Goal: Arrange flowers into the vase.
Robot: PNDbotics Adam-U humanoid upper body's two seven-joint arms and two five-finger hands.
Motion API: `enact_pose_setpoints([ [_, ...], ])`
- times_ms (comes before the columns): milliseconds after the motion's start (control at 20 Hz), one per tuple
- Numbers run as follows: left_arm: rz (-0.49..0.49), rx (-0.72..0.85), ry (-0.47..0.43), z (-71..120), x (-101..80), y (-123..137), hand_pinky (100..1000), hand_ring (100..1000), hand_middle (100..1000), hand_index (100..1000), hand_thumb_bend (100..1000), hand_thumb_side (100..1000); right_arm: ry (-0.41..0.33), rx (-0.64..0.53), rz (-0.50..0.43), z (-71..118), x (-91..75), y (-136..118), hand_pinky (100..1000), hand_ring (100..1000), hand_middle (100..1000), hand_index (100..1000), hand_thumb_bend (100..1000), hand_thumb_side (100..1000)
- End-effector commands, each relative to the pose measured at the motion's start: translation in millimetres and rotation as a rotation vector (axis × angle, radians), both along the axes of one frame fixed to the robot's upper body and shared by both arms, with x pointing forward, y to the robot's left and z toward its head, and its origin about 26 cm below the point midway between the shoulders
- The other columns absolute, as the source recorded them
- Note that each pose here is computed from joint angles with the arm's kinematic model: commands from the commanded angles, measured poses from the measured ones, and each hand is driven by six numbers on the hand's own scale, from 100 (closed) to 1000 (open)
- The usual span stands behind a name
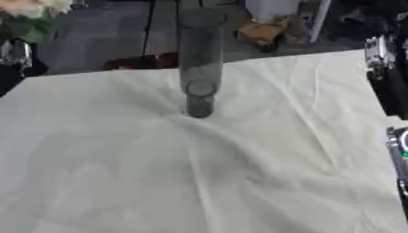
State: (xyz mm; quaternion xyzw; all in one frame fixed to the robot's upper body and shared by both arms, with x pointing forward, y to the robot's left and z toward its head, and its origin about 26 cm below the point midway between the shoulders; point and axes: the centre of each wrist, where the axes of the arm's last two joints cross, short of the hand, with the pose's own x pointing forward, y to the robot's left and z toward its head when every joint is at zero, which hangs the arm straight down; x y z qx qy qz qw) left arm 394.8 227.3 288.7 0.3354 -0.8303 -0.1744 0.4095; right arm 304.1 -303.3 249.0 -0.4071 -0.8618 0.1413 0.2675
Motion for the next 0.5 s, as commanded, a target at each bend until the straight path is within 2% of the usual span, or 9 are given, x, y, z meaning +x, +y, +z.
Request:
enact_pose_setpoints([
  [50,-0.045,-0.095,-0.036,25.3,-3.7,-4.9,100,100,100,100,100,640,-0.025,-0.012,0.002,7.2,-3.2,-0.1,799,937,770,957,100,1000],
  [300,-0.155,-0.267,-0.044,45.2,1.8,-19.9,100,100,100,100,100,671,-0.026,-0.019,0.007,8.4,-2.9,1.0,799,936,770,958,100,1000],
  [500,-0.222,-0.361,-0.063,59.0,5.0,-30.8,100,100,100,100,100,650,-0.031,-0.024,0.013,10.1,-2.5,2.1,799,936,771,957,100,1000],
])
